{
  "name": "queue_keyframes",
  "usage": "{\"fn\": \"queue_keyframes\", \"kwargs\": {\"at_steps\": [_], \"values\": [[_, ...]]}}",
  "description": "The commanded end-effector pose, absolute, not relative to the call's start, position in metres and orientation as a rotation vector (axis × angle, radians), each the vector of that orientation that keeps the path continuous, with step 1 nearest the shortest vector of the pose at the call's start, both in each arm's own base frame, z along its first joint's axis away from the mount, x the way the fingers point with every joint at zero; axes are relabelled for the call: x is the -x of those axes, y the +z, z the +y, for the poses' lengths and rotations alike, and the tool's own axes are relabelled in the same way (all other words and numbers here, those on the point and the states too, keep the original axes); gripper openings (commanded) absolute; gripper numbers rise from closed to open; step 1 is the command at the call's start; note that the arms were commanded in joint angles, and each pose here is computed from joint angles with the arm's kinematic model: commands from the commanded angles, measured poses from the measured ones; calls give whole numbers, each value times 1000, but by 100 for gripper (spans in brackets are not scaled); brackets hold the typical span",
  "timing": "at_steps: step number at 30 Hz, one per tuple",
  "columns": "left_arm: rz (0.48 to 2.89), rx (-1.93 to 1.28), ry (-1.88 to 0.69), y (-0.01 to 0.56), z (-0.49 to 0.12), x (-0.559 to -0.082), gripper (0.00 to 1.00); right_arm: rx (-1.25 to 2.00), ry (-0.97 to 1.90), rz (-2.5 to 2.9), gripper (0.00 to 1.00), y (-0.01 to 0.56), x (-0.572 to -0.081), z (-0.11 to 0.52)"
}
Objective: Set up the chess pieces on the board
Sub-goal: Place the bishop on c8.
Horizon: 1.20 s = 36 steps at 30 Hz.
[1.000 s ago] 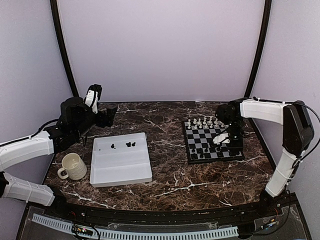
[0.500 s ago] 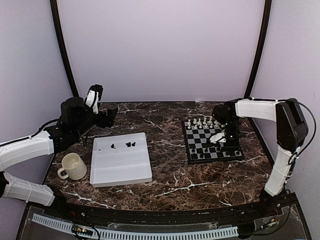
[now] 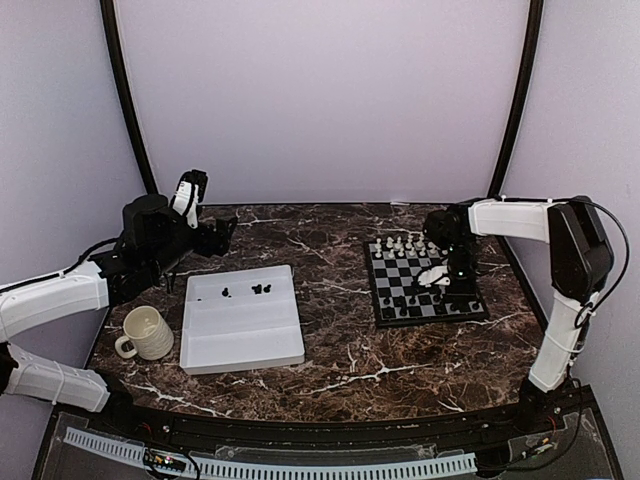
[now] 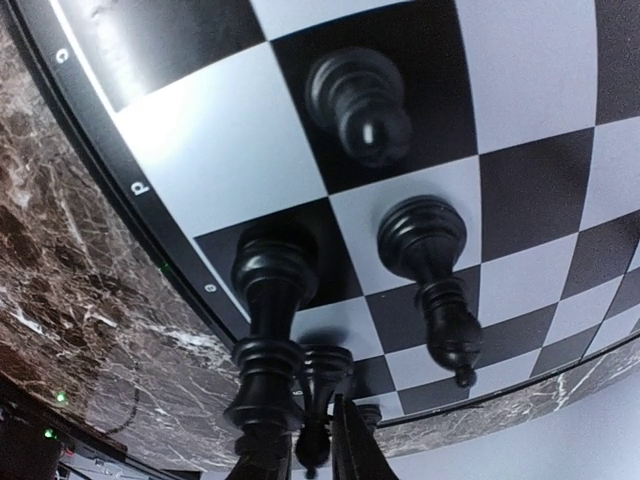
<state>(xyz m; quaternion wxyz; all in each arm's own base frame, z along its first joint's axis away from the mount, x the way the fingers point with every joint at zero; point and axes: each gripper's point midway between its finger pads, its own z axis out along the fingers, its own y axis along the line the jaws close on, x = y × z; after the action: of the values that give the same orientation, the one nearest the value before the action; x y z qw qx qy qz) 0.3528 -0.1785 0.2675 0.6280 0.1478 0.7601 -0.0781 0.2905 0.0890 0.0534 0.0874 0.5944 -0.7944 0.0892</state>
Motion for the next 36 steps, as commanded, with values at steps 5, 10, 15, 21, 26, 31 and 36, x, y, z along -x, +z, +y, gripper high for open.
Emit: {"fn": "queue_keyframes", "kwargs": {"at_steps": [5,10,15,21,26,31,36], "values": [[1735,-336,-203,271,-180,-354,91,-1769,273,-2396,22,54,-298,94],[1735,-339,-206,271,-181,-354,91,-1767,269,-2401,22,55,-298,94],[1736,-341,-209,271,-181,-354,91,-1762,242,-2400,11,54,-297,96],[1737,-346,-213,271,-182,-353,91,-1761,231,-2405,8,53,-298,99],[1743,-351,-214,269,-183,-354,91,-1756,227,-2408,8,53,-299,99],[1746,-354,-215,268,-184,-354,91,-1758,218,-2413,16,54,-297,100],[1773,-328,-229,265,-184,-355,90,-1774,155,-2458,26,73,-297,110]]}}
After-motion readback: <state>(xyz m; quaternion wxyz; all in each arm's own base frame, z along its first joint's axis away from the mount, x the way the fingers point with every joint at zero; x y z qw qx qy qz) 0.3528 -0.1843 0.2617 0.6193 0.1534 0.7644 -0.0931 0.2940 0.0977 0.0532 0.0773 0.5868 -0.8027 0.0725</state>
